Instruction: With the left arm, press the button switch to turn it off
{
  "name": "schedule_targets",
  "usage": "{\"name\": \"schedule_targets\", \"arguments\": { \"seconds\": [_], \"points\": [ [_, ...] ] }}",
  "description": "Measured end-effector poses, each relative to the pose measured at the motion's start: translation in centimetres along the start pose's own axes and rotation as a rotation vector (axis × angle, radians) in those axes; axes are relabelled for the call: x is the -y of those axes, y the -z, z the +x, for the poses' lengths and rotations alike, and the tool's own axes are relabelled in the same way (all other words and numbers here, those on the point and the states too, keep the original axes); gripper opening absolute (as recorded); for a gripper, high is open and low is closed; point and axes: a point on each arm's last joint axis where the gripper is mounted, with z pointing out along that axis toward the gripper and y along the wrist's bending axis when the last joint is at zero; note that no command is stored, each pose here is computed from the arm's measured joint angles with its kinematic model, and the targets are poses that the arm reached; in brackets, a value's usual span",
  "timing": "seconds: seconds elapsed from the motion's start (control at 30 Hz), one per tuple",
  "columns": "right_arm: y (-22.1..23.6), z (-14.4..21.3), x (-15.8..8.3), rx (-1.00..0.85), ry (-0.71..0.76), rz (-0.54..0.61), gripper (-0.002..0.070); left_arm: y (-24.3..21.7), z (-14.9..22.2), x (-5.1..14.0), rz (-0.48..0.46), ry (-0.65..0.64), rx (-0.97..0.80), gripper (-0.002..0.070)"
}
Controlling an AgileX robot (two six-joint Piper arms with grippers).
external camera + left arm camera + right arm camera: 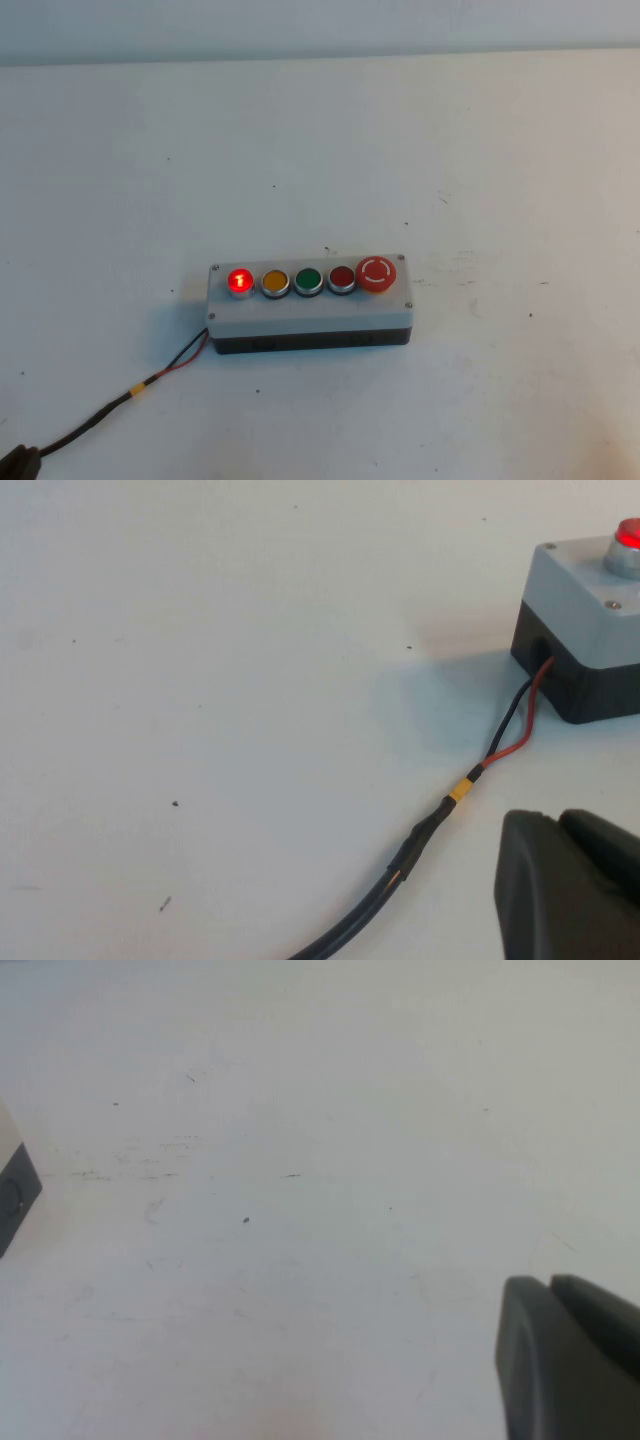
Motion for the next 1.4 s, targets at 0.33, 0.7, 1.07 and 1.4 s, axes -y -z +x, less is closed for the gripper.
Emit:
{"name": "schedule_targets", "arguments": {
  "seconds": [0.33, 0.7, 1.07, 1.4],
  "points": [
    [0.0, 0.0, 0.0, 0.0, 0.0, 0.0, -0.0016, 0.0, 0.0, -0.01, -0.001, -0.002, 0.0, -0.0002],
    [0.0, 0.0, 0.0, 0.0, 0.0, 0.0, -0.0016, 0.0, 0.0, -0.01, -0.001, -0.002, 0.0, -0.0002],
    [0.0, 0.0, 0.0, 0.0, 0.0, 0.0, -0.0016, 0.0, 0.0, -0.01, -0.001, -0.002, 0.0, -0.0002],
    [0.0, 0.0, 0.0, 0.0, 0.0, 0.0, -0.0016, 0.0, -0.19, 0.13, 0.015, 0.088, 0.02, -0.0002]
  ]
}}
